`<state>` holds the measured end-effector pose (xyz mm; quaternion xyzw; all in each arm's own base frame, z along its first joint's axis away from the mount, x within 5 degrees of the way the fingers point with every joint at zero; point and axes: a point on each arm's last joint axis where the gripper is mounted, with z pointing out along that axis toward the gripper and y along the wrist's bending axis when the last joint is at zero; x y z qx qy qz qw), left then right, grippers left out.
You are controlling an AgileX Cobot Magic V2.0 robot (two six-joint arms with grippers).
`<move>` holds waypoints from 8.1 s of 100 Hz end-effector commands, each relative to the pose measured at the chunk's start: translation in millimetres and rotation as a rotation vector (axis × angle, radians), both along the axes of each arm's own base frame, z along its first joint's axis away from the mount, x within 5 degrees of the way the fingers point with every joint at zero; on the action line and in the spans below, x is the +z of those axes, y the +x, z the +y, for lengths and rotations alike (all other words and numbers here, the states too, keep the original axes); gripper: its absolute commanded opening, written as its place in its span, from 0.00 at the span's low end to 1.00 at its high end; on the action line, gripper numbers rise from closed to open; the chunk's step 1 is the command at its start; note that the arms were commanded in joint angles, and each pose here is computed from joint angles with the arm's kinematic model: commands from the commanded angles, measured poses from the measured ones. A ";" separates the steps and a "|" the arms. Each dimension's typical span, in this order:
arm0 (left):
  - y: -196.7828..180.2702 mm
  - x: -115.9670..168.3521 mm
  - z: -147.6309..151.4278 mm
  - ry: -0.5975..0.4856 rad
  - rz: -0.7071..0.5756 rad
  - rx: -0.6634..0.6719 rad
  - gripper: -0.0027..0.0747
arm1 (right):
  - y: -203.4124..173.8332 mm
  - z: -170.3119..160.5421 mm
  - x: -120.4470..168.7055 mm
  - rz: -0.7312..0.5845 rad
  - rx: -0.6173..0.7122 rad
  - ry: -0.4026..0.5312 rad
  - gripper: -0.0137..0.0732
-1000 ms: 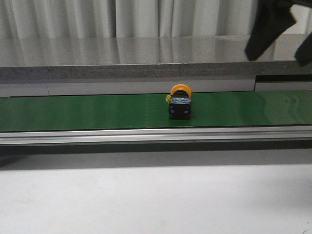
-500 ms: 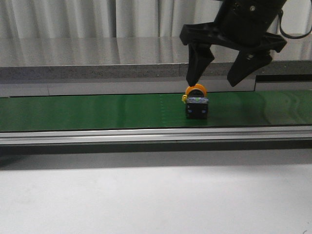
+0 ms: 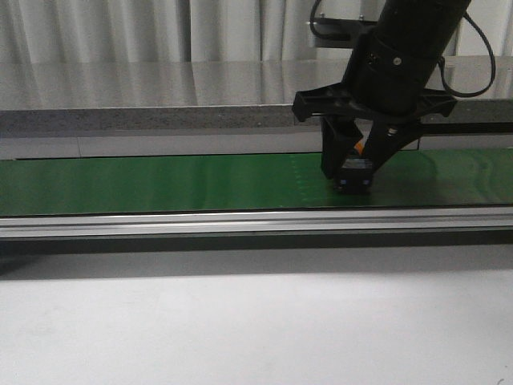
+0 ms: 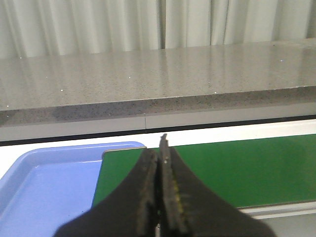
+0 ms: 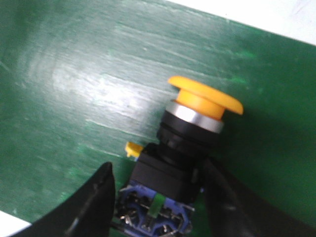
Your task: Move button from left to right
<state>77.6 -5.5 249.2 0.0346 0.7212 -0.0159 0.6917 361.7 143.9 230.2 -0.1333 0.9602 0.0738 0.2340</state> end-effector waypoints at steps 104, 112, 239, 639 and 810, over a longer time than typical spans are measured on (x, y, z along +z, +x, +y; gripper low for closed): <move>0.0 16.2 -0.6 -0.012 -0.104 -0.008 0.01 | -35.4 -258.4 93.0 -0.147 -0.632 -0.144 0.43; 0.0 16.2 -0.6 -0.012 -0.104 -0.008 0.01 | -36.5 -272.6 87.0 -0.131 -0.664 -0.151 0.43; 0.0 16.2 -0.6 -0.012 -0.104 -0.008 0.01 | -16.5 -298.6 34.3 -0.023 -0.746 -0.061 0.84; 0.0 16.2 -0.6 -0.012 -0.104 -0.008 0.01 | -307.9 -137.7 -19.8 -1.169 -0.209 0.178 0.08; 0.2 -15.3 -0.7 -0.045 -0.126 -0.010 0.01 | -307.9 -137.7 -19.8 -1.169 -0.209 0.178 0.08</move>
